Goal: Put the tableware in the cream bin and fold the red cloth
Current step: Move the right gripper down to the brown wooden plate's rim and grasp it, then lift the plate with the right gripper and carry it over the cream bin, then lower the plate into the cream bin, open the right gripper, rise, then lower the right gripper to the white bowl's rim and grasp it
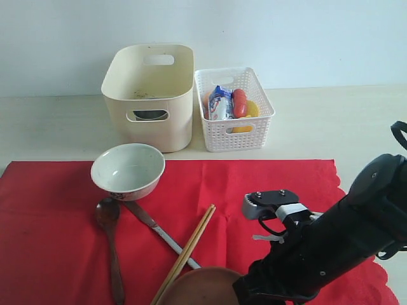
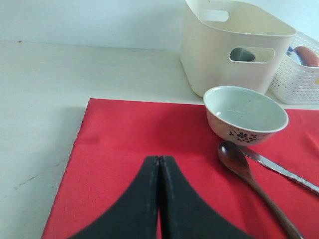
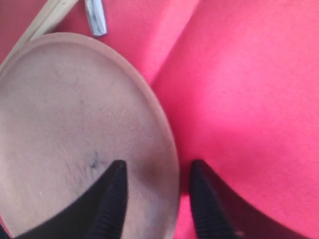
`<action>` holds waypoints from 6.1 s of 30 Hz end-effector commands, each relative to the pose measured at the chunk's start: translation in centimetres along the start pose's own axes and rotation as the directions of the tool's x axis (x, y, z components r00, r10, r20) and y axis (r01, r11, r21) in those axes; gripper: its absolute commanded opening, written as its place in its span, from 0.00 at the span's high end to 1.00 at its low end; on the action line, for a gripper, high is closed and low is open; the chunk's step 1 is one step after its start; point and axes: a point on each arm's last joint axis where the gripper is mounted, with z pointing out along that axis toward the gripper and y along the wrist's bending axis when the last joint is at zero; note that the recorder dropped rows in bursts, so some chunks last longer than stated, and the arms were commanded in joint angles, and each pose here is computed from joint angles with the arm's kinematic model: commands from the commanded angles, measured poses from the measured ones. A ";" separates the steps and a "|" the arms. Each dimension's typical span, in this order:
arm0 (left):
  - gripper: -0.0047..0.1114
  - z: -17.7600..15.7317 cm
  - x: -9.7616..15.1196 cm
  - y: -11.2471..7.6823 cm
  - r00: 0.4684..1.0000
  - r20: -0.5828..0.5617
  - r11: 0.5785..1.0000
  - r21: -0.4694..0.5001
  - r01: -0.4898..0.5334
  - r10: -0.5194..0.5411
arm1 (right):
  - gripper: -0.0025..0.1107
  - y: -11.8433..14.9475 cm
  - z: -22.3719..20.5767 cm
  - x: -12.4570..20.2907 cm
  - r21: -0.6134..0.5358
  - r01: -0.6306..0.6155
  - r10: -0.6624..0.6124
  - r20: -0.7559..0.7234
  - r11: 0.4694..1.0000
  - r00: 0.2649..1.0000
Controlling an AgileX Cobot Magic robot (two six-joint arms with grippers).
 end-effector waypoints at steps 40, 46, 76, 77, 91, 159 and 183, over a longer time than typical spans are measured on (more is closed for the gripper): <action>0.96 0.0 0.0 0.0 1.000 0.012 1.000 -0.002 0.009 -0.009 | 0.98 7.4 -15.2 -5.5 0.097 0.278 -0.287 0.519 0.956 0.805; 0.96 0.0 0.0 0.0 1.000 0.012 1.000 -0.002 0.009 -0.009 | 0.98 8.9 -17.1 -10.1 0.117 0.283 -0.297 0.579 0.952 0.759; 0.96 0.0 0.0 0.0 1.000 0.012 1.000 -0.002 0.009 -0.009 | 0.98 -1.2 -10.9 -33.1 0.003 0.047 -0.035 0.709 0.999 0.704; 0.96 0.0 0.0 0.0 1.000 0.012 1.000 -0.002 0.009 -0.009 | 0.98 -1.3 -10.6 -33.2 -0.004 0.051 -0.034 0.701 0.999 0.712; 0.96 0.0 0.0 0.0 1.000 0.012 1.000 -0.002 0.009 -0.009 | 0.71 -2.2 -8.1 -32.6 0.011 0.110 -0.095 0.590 0.994 0.801; 0.96 0.0 0.0 0.0 1.000 0.012 1.000 -0.002 0.009 -0.009 | 0.47 4.9 0.6 -23.7 0.146 0.092 -0.125 0.234 0.985 0.964; 0.96 0.0 0.0 0.0 1.000 0.012 1.000 -0.002 0.009 -0.009 | 0.98 4.3 3.4 -24.4 0.079 0.033 -0.049 0.209 0.996 0.977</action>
